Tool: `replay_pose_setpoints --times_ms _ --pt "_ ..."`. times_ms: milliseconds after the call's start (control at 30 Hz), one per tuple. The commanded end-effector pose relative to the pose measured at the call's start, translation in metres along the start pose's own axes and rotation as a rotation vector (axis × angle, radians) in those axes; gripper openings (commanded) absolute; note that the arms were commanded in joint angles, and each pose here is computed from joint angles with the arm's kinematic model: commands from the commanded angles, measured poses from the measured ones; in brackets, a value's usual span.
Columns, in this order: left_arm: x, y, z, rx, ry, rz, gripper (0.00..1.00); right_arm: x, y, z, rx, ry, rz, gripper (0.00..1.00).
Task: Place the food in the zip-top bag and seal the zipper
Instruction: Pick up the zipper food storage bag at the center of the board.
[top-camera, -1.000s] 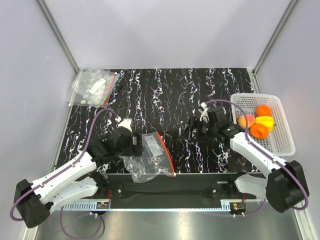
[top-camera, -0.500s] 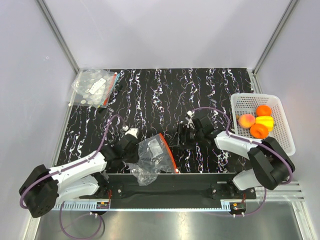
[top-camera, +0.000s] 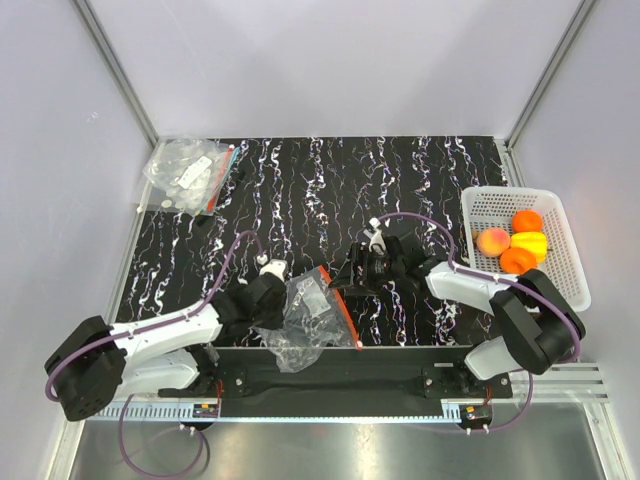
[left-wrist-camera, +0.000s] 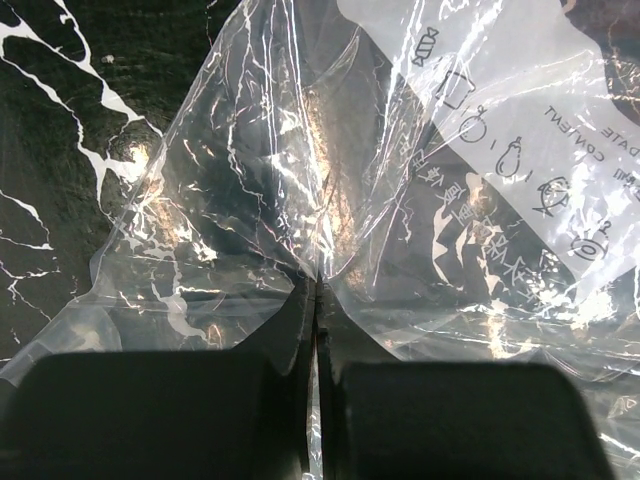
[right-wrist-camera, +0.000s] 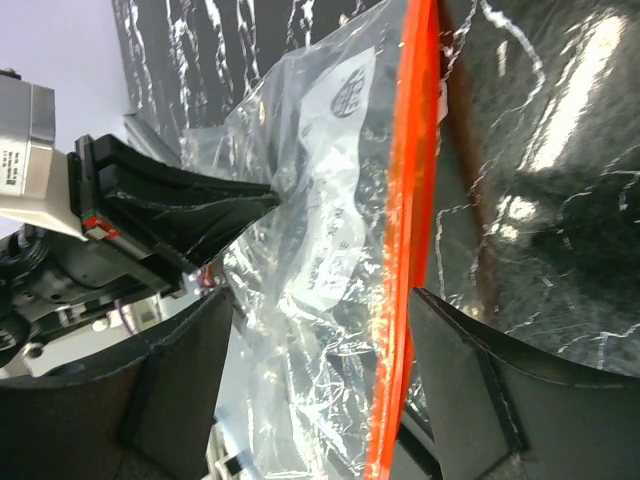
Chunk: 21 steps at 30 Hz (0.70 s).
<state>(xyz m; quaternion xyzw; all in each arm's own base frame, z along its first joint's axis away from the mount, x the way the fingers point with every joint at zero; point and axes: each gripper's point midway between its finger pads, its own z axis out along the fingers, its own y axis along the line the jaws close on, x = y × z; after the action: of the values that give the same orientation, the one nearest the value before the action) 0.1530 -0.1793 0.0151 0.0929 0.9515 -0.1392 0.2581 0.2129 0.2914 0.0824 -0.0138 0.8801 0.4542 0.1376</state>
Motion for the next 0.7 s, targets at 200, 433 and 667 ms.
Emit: replay_pose_setpoints --times_ms 200,433,667 --pt "-0.015 -0.009 0.003 -0.015 -0.059 0.02 0.0 -0.005 -0.011 0.005 0.096 -0.006 -0.021 0.78" --pt "-0.018 -0.011 0.002 -0.017 -0.068 0.027 0.0 0.012 -0.025 0.02 0.089 0.054 0.003 0.78" --pt "-0.018 -0.012 0.001 -0.022 -0.067 0.047 0.0 0.006 -0.006 0.021 0.014 0.038 -0.008 0.77"
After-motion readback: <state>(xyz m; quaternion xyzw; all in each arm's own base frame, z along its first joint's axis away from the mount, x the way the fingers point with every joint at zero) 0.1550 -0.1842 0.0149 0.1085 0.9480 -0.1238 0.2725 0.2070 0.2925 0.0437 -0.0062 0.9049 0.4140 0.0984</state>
